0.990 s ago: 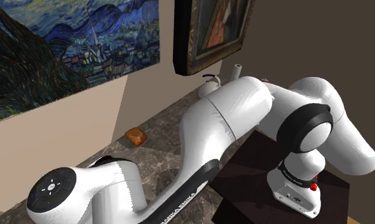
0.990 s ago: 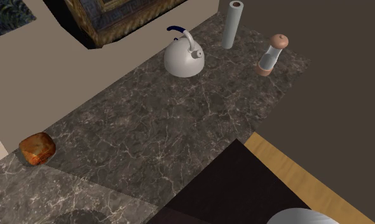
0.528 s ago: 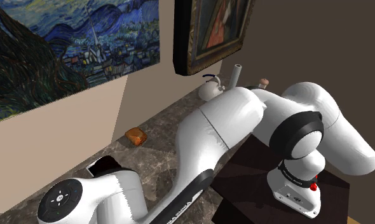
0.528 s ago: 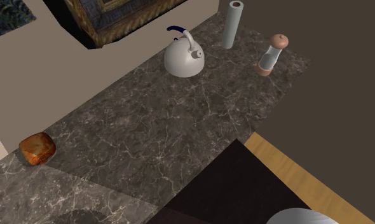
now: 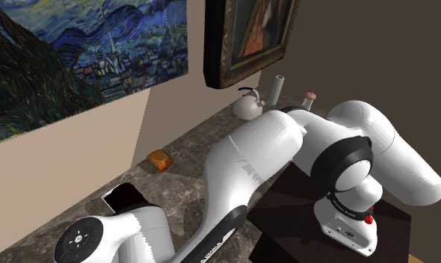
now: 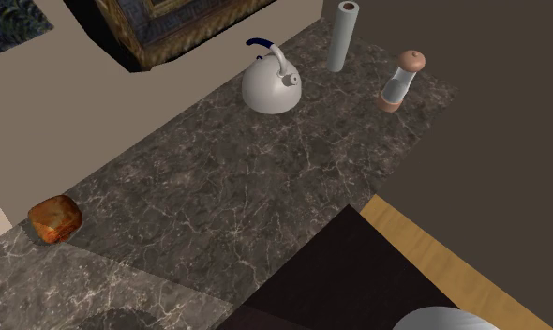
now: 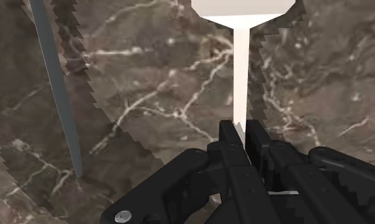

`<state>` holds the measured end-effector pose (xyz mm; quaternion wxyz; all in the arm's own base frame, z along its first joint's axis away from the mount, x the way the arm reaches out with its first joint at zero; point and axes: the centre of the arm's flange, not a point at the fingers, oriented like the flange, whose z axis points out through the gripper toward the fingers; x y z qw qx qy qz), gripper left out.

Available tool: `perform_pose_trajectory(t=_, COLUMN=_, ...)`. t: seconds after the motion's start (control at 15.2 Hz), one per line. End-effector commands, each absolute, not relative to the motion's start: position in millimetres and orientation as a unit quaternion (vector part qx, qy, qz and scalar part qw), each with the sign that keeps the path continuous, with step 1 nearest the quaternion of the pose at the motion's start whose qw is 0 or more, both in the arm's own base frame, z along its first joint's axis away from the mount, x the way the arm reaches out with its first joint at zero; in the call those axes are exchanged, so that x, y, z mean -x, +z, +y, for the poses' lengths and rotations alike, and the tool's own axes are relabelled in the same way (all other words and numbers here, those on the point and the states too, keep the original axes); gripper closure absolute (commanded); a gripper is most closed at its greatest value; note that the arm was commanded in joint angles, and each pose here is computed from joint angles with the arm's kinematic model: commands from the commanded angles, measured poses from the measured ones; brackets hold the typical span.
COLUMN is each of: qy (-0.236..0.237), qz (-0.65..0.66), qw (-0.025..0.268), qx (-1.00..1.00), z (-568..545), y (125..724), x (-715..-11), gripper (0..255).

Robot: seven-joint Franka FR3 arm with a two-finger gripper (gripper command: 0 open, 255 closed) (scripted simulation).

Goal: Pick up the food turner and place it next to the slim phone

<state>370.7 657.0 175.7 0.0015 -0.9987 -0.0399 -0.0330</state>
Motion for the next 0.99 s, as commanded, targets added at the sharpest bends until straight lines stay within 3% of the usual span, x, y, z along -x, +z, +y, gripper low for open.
perform_pose_trajectory(t=0.0, qy=-0.033, qz=-0.040, qw=0.002, qx=0.999, z=657, y=175, x=-371, gripper=255)
perform_pose_trajectory(t=0.2, qy=-0.033, qz=-0.040, qw=0.002, qx=0.999, z=657, y=175, x=-371, gripper=255)
perform_pose_trajectory(t=0.26, qy=-0.033, qz=-0.040, qw=0.002, qx=0.999, z=657, y=175, x=-371, gripper=0)
perform_pose_trajectory(t=0.59, qy=-0.033, qz=-0.040, qw=0.002, qx=0.999, z=657, y=175, x=-371, gripper=0)
perform_pose_trajectory(t=0.92, qy=-0.033, qz=-0.040, qw=0.002, qx=0.999, z=657, y=225, x=-367, gripper=0)
